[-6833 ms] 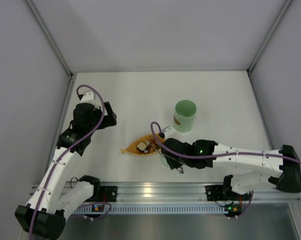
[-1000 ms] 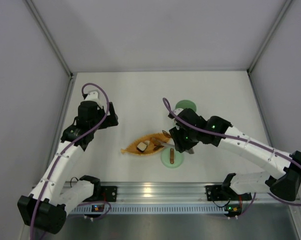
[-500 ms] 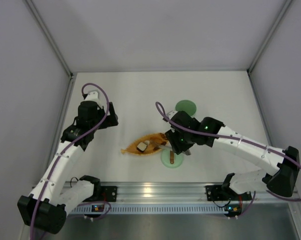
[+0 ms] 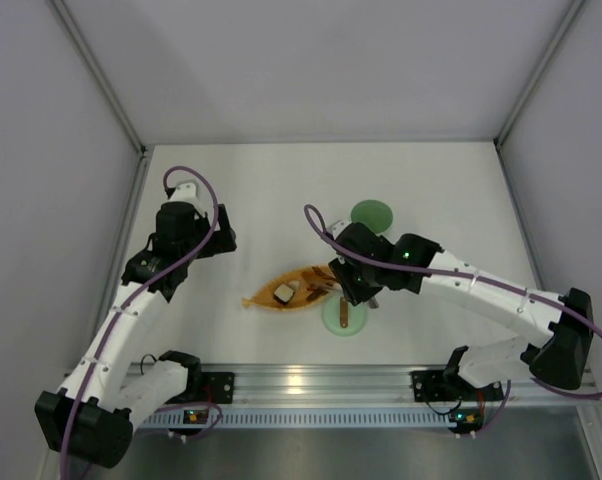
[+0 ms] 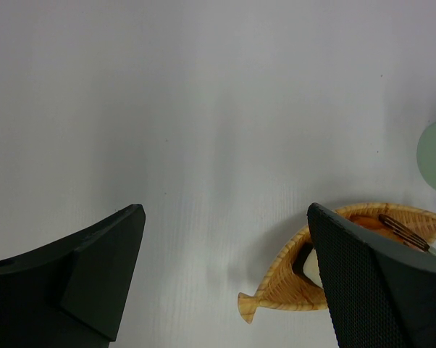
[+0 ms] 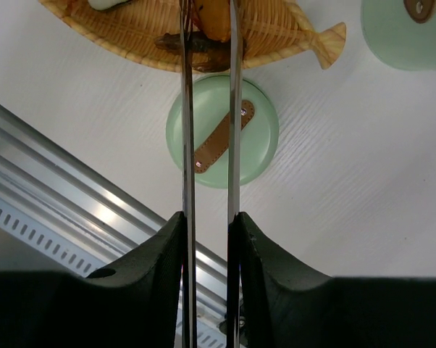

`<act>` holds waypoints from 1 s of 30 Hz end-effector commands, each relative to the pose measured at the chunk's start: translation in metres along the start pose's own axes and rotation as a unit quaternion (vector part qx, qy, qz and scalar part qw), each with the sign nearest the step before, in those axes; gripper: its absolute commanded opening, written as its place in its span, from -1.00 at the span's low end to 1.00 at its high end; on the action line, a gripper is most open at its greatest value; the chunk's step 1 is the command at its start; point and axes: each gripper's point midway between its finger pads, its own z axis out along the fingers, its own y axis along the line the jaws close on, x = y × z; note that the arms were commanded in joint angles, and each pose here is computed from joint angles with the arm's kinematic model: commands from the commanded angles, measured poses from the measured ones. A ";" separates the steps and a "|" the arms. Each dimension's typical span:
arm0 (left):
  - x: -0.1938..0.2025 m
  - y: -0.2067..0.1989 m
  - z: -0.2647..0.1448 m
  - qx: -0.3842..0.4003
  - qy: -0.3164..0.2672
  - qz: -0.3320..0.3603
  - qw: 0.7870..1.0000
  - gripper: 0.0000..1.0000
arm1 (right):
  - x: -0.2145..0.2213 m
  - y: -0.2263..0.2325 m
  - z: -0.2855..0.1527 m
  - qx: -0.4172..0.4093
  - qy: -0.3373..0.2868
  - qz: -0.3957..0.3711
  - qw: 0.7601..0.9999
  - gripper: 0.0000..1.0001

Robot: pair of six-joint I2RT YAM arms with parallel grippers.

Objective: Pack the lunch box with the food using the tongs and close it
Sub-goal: Pick up the fake food from the plate, then place the fake food in the packing box.

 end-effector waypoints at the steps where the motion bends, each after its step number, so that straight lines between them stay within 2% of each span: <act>1: -0.016 -0.004 -0.006 0.009 -0.028 0.001 1.000 0.98 | -0.032 0.004 -0.017 0.001 -0.058 0.002 0.998 -0.46; 11: -0.015 -0.004 -0.006 0.009 -0.027 0.001 1.000 0.98 | -0.053 0.002 -0.048 0.003 -0.093 0.004 0.996 -0.50; 15: -0.015 -0.003 -0.005 0.008 -0.025 0.001 1.000 0.98 | -0.068 -0.006 -0.073 0.019 -0.123 0.007 0.992 -0.50; 23: -0.015 -0.004 -0.005 0.010 -0.025 0.000 1.000 0.98 | -0.085 -0.064 -0.121 0.098 -0.168 0.056 0.979 -0.48; 30: -0.016 -0.005 -0.005 0.011 -0.026 0.001 1.000 0.98 | -0.077 -0.100 -0.143 0.148 -0.181 0.086 0.968 -0.44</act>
